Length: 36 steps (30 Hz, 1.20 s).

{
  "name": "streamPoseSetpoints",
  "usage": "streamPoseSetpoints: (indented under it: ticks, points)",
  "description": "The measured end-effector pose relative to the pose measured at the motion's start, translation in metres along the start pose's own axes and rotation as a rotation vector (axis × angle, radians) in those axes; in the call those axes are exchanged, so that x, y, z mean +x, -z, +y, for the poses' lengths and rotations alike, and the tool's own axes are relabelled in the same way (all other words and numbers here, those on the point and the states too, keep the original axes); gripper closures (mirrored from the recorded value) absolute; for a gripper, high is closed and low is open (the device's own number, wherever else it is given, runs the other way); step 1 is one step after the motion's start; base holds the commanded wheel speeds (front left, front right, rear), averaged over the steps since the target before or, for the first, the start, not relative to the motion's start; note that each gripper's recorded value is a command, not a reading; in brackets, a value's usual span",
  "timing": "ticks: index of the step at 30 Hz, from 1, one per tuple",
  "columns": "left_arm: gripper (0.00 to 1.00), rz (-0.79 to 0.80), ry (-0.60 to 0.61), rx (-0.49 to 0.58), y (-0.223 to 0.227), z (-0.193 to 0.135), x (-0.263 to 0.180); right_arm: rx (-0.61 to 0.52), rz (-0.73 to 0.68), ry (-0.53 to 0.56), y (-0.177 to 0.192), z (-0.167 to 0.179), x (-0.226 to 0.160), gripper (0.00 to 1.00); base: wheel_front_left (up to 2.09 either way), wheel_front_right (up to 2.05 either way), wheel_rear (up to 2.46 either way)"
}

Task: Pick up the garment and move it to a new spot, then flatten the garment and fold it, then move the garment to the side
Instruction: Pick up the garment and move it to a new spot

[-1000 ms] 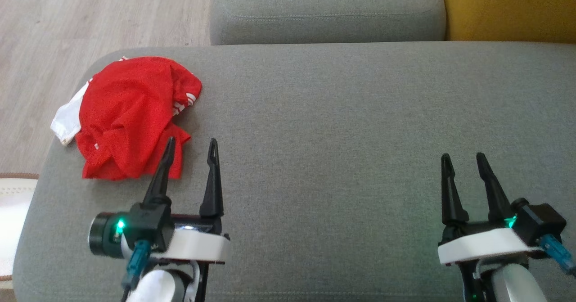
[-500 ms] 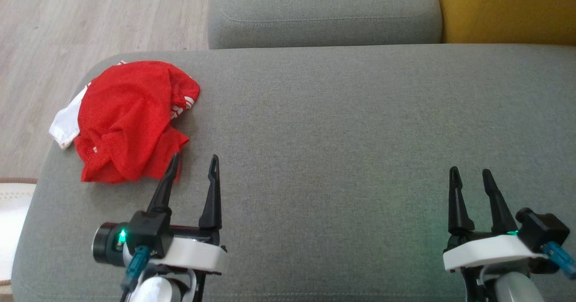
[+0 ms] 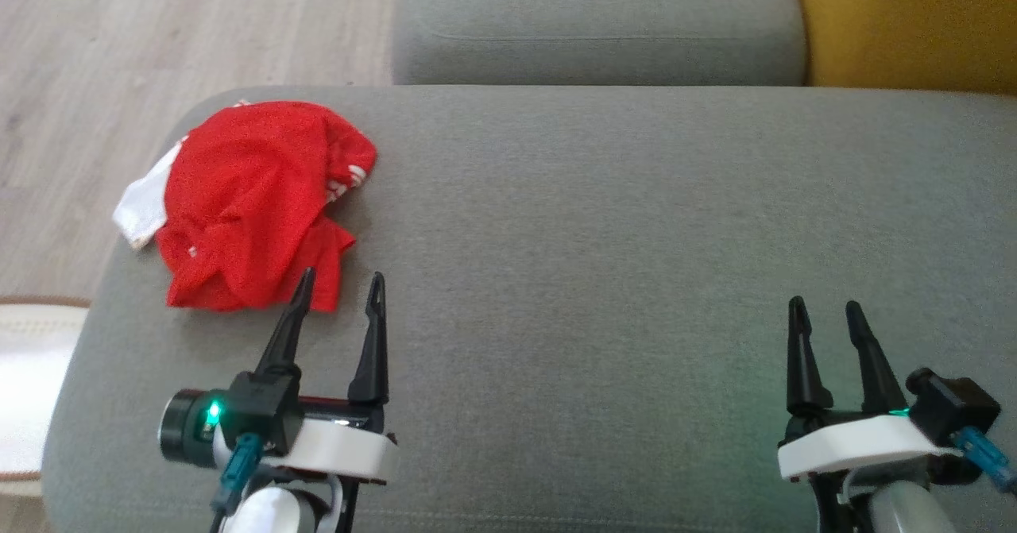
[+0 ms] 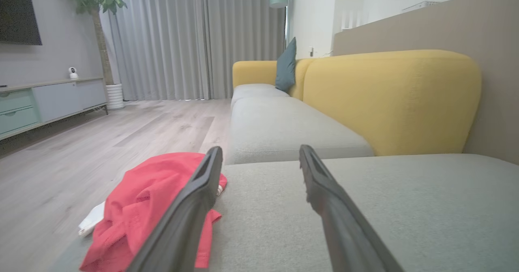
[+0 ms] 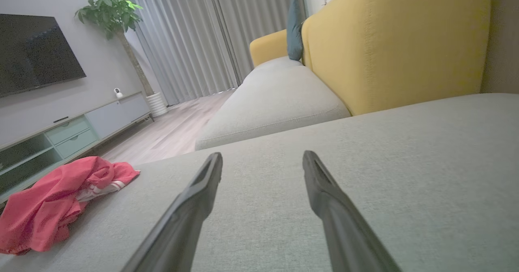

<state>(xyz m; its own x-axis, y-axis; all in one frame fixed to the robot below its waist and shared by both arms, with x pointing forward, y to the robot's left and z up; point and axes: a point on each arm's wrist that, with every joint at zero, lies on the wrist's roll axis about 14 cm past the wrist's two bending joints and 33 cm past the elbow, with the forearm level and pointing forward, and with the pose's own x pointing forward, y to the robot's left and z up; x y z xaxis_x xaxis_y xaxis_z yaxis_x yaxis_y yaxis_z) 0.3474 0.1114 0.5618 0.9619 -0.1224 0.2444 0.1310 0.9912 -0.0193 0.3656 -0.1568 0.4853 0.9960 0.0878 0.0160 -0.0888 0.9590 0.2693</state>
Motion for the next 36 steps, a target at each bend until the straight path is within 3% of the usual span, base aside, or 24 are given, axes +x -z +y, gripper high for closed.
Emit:
streamPoseSetpoints:
  ticks: [25,36]
  points:
    - [0.0,0.016,-0.404,0.106,-0.011,0.113,-0.092,0.032,0.129,-0.425,0.039,0.145,0.025,0.0,0.0,0.0,0.0]
    - [0.0,0.033,-0.506,0.113,-0.011,0.132,-0.124,0.029,0.166,-0.502,0.049,0.171,0.02,0.0,0.0,0.0,0.0]
